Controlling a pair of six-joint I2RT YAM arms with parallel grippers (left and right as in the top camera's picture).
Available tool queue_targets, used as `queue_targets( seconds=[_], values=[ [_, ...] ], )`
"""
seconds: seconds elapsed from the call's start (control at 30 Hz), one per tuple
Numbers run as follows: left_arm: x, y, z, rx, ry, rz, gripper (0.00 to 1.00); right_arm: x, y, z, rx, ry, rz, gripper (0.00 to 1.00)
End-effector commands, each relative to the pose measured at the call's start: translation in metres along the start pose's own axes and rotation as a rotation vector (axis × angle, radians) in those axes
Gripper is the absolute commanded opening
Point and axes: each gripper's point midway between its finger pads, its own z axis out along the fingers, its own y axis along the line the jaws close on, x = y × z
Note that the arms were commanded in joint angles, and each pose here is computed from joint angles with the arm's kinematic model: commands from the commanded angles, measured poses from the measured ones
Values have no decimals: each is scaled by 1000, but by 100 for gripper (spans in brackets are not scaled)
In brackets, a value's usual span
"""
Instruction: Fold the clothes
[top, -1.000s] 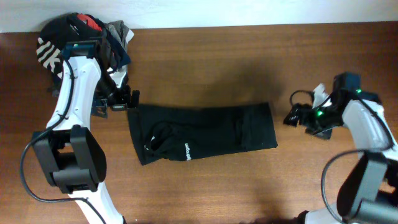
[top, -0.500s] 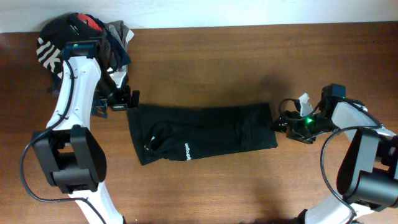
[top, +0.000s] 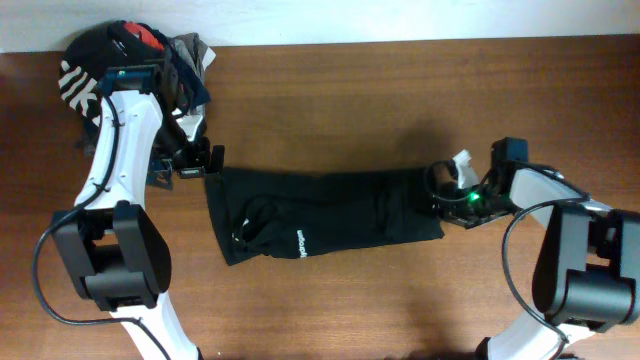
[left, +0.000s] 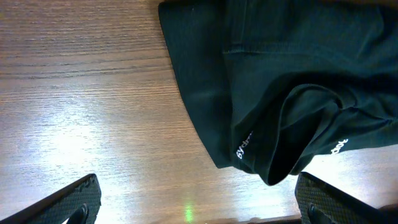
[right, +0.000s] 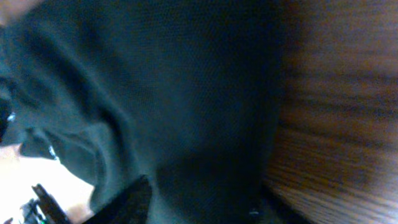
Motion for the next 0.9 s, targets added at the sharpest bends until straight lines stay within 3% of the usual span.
queue_targets(
  seconds=[0.0, 0.07, 0.17, 0.27, 0.43, 0.87],
  values=[
    [3, 2, -7, -3, -18, -13, 99, 30, -21, 22, 83, 110, 30, 44],
    [3, 2, -7, -3, -18, -13, 99, 31, -20, 23, 84, 113, 26, 37],
    [3, 2, -7, -3, -18, -14, 100, 30, -21, 23, 86, 112, 29, 15],
    [3, 2, -7, -3, -18, -14, 99, 27, -22, 21, 87, 101, 32, 4],
    [3, 2, -7, -3, -18, -13, 99, 17, -28, 5, 117, 92, 66, 4],
    [0, 2, -7, -4, -29, -12, 100, 0, -41, -61, 533, 114, 122, 4]
  ],
)
